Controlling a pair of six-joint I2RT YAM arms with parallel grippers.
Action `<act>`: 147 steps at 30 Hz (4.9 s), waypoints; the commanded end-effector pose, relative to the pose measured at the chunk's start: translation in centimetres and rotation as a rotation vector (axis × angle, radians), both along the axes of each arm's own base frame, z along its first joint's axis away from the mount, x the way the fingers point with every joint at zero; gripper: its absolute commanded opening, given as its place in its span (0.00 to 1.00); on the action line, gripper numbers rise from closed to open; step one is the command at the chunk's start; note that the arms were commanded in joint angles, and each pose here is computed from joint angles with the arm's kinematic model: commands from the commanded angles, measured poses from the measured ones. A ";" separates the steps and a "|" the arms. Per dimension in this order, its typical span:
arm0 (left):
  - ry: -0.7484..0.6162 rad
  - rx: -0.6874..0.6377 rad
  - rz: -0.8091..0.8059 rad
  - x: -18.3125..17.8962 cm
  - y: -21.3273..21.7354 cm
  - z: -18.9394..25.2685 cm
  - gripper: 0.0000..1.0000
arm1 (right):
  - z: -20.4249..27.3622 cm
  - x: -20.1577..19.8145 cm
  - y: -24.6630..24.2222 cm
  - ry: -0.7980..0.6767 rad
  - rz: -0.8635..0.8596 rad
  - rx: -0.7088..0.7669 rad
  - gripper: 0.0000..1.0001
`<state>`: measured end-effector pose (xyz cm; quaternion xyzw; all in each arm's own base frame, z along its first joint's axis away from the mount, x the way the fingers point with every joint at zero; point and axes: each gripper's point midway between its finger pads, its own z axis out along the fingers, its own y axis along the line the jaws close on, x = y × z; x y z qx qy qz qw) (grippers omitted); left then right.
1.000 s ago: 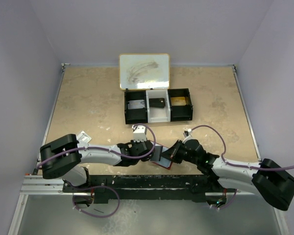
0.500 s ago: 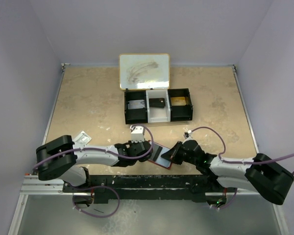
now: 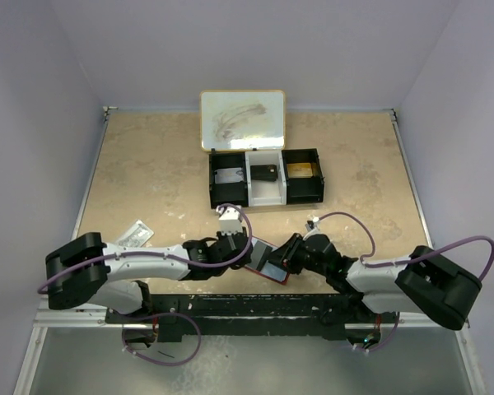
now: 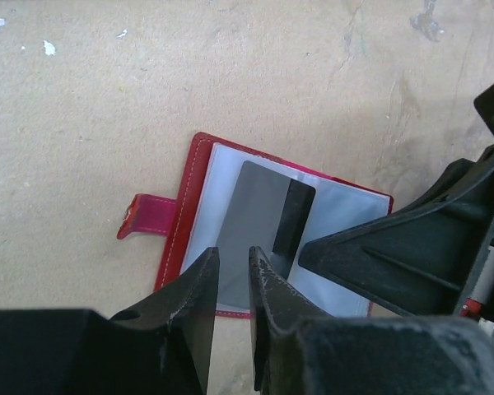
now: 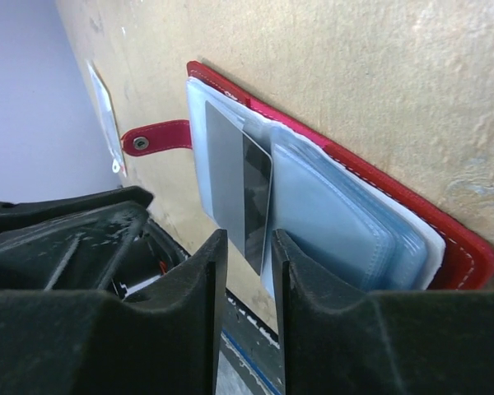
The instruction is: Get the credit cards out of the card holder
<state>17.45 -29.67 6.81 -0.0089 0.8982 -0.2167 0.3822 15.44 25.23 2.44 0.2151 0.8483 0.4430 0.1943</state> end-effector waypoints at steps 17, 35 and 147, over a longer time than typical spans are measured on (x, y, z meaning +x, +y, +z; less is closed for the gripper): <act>0.058 0.162 0.019 -0.3 1.2 -5.7 0.13 | -1.9 0.5 0.1 0.053 -0.026 -0.052 0.31; 0.040 0.175 0.056 -0.1 2.4 -5.0 0.13 | -0.5 -0.3 -0.4 0.019 0.005 -0.029 0.00; -0.034 -0.051 0.009 -0.4 1.1 2.0 0.29 | 3.8 1.3 0.3 -0.170 0.110 -0.096 0.00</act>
